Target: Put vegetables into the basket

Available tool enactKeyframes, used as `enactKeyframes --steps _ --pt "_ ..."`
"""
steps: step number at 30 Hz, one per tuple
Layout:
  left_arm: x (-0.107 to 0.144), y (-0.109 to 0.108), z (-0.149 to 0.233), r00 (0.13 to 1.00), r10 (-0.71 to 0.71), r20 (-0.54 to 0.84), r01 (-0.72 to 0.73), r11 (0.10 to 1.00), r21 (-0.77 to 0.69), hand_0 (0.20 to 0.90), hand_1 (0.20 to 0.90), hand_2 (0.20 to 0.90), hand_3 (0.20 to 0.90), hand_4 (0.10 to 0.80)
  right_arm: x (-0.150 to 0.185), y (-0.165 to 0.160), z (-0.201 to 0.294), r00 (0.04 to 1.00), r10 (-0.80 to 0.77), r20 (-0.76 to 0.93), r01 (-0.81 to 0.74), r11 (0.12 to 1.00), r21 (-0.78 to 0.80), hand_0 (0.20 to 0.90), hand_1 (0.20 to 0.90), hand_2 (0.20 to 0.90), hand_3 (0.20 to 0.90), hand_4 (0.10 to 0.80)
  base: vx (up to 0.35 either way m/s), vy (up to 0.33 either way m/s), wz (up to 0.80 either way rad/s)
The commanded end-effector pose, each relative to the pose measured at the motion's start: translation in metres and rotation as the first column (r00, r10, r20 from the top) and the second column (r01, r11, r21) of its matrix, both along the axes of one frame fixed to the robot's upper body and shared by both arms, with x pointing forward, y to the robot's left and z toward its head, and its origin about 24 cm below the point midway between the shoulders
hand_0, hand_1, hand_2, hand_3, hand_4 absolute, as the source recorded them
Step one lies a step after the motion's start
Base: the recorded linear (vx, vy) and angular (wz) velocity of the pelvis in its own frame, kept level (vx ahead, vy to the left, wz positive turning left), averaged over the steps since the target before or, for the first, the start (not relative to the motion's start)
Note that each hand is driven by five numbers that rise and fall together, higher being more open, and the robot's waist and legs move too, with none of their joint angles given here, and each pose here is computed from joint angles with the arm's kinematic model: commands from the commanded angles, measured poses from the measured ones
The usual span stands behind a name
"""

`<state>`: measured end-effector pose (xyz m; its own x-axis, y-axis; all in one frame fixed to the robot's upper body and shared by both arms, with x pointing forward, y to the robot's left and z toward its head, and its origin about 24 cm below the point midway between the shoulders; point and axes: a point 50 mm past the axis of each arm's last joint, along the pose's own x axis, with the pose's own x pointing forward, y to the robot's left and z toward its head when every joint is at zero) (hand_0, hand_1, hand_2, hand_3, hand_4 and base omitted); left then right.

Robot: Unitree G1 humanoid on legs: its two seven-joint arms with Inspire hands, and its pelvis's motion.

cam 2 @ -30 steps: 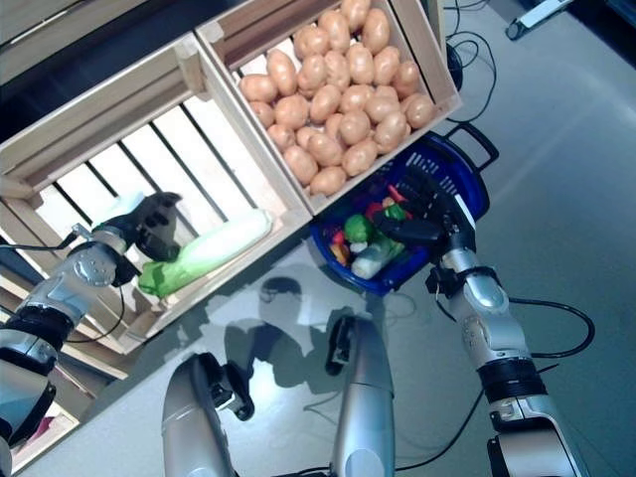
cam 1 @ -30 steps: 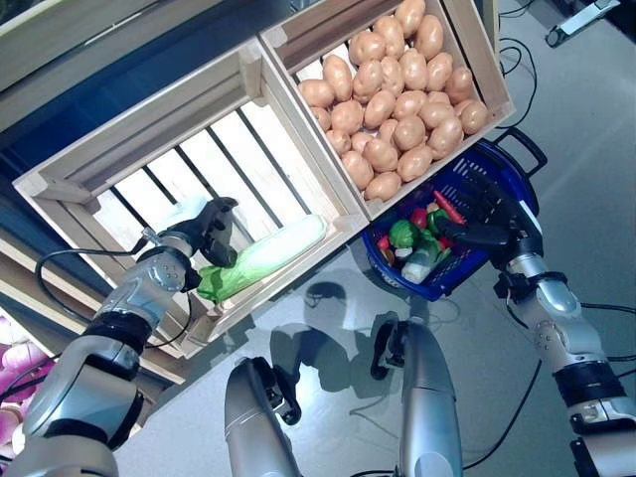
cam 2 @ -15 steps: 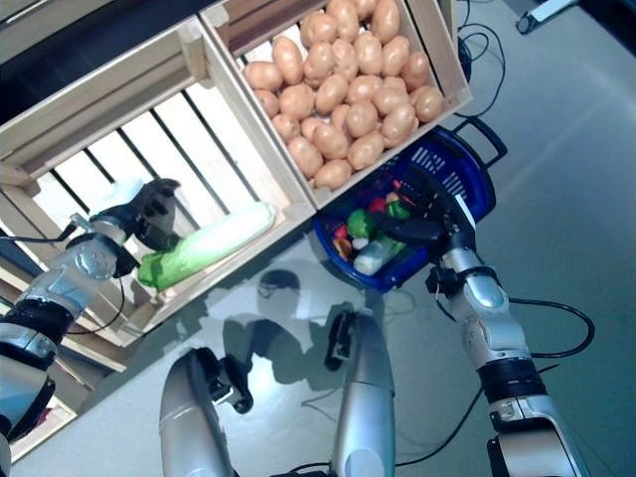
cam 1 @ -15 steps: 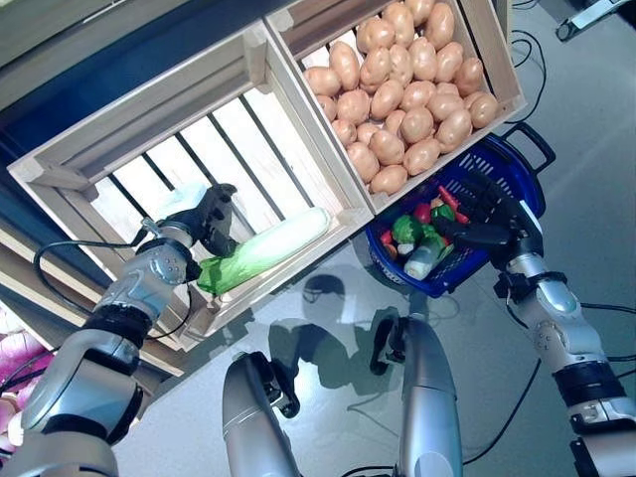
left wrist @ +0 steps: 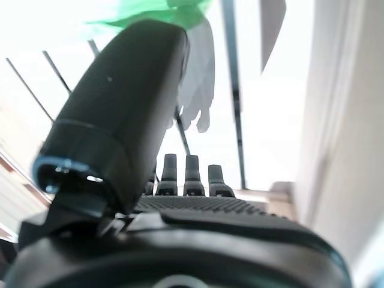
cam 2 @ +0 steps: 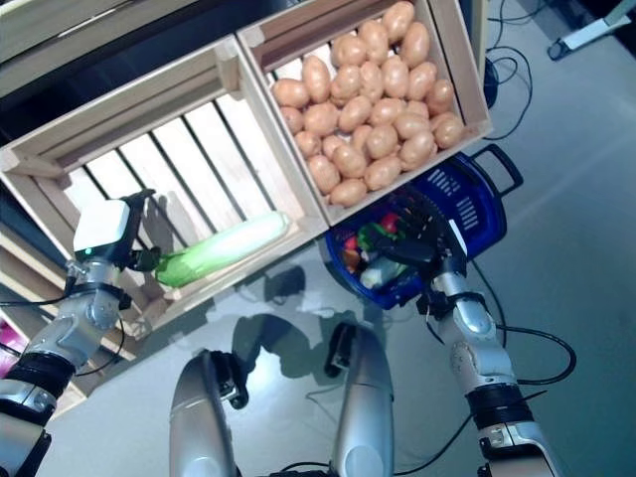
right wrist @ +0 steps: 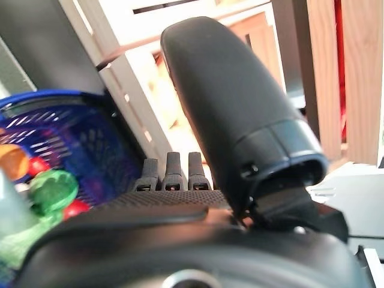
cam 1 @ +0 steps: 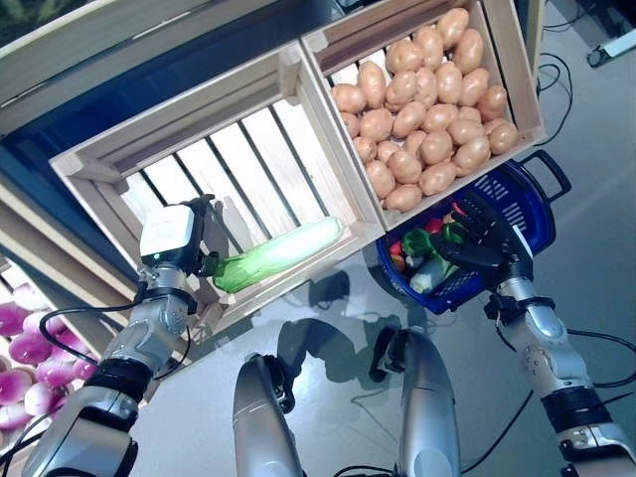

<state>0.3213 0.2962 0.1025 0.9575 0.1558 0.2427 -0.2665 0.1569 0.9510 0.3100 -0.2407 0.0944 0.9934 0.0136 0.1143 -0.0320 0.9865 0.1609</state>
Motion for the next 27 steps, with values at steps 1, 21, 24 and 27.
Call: enactKeyframes --steps 1,21,24,27 --pt "-0.003 0.009 0.035 0.995 -0.021 0.099 0.019 1.0 0.021 0.9 0.9 0.9 0.9 0.8 -0.001 -0.004 0.042 0.97 -0.062 0.235 0.059 0.998 0.02 0.9 0.9 0.9 0.9 0.8 0.0 0.0 0.16" --pt "0.003 -0.018 0.049 0.969 -0.217 -0.119 0.219 0.976 0.001 0.9 0.9 0.9 0.9 0.8 0.002 -0.013 0.049 0.966 -0.084 0.245 0.085 0.996 0.009 0.9 0.9 0.9 0.9 0.8 -0.015 0.012 0.04" --pt "0.006 -0.026 0.051 0.956 -0.254 -0.144 0.255 0.967 -0.011 0.9 0.9 0.9 0.9 0.8 0.003 -0.014 0.05 0.965 -0.088 0.245 0.088 0.996 0.013 0.9 0.9 0.9 0.9 0.8 0.0 0.0 0.0" --pt "0.01 -0.029 0.055 0.947 -0.274 -0.167 0.274 0.962 -0.021 0.9 0.9 0.9 0.9 0.8 0.005 -0.014 0.052 0.966 -0.083 0.245 0.083 0.996 0.011 0.9 0.9 0.9 0.9 0.8 -0.011 0.001 0.0"
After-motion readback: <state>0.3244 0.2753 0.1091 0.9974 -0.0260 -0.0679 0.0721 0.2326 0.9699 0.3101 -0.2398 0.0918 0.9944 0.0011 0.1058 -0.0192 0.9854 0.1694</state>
